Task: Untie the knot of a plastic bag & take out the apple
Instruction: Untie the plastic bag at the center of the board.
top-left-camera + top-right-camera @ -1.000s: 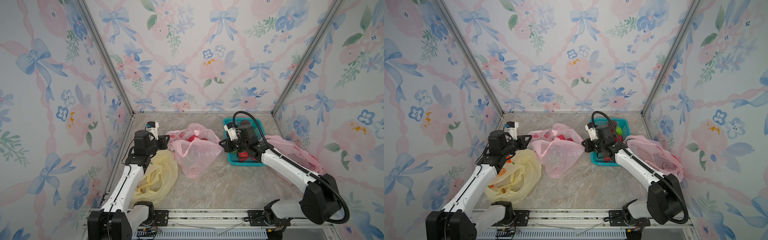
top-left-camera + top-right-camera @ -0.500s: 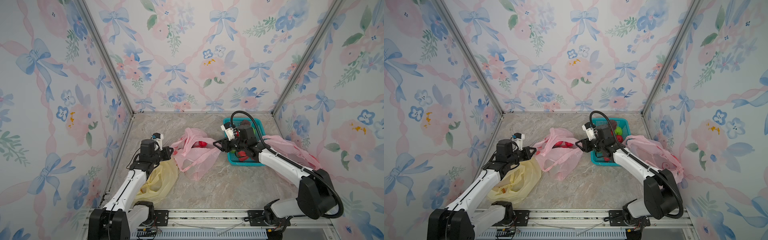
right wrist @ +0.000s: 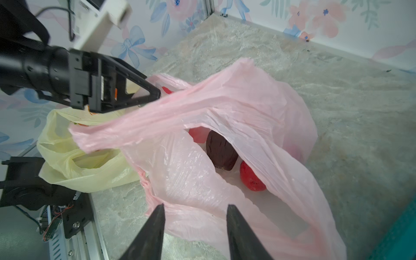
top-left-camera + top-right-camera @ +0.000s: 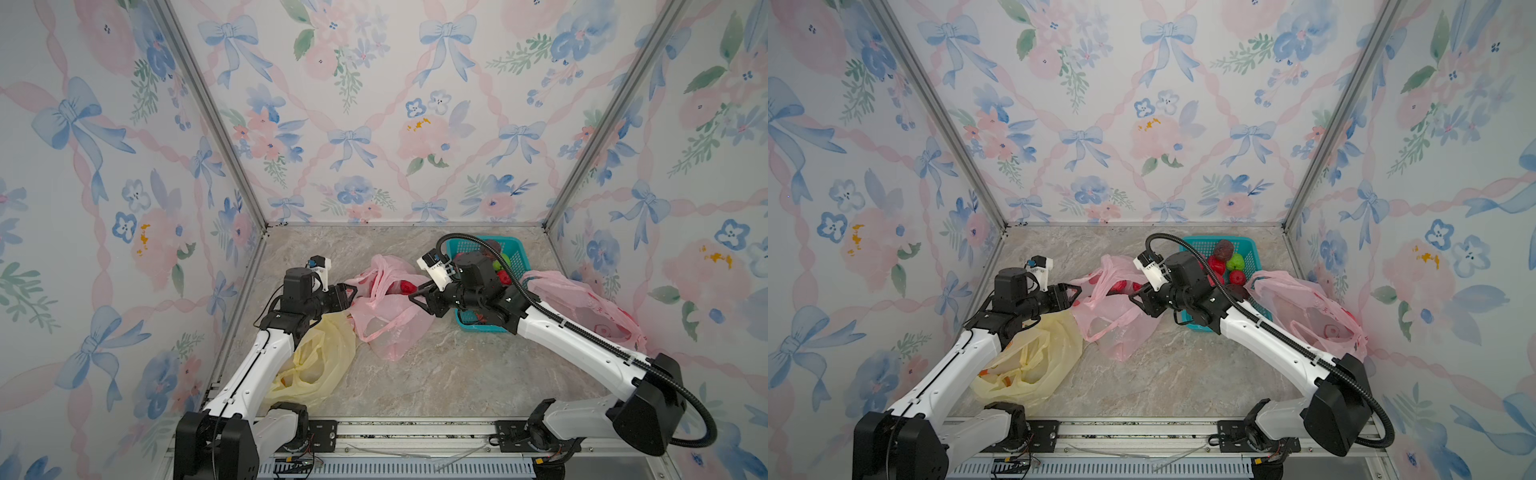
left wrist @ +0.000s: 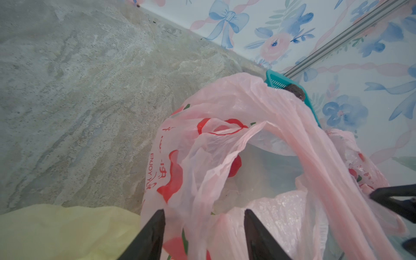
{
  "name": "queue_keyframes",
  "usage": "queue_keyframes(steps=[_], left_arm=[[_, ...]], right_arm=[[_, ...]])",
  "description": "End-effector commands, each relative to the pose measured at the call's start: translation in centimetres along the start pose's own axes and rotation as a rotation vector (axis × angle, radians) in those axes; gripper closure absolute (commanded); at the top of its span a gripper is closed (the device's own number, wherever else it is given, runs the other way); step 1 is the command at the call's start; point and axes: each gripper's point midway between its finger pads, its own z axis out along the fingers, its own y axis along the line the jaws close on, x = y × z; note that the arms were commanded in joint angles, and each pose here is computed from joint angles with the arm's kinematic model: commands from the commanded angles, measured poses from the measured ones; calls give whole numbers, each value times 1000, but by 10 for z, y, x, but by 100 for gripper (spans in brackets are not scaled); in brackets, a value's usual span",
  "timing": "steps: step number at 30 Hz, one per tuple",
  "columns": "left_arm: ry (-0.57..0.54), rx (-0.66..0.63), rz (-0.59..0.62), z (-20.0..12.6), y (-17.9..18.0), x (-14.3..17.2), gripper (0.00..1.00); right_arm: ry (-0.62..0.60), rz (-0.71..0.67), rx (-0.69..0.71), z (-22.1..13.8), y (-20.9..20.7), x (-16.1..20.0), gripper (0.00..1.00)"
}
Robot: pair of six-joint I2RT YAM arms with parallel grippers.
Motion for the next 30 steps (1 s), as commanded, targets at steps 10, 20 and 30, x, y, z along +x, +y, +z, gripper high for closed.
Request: queue_keyframes(steps=[10,20,30], left_arm=[[-17,38,79,-34,-35,-23,55],[253,165,148,30,-84,24,100],[217,131,148,89,-83,3,100]], right_arm=[[-26,103,58,37,-7,-26,57],[69,125,122,71,-8,-10,58],[150,134,108,86,3,18,59]])
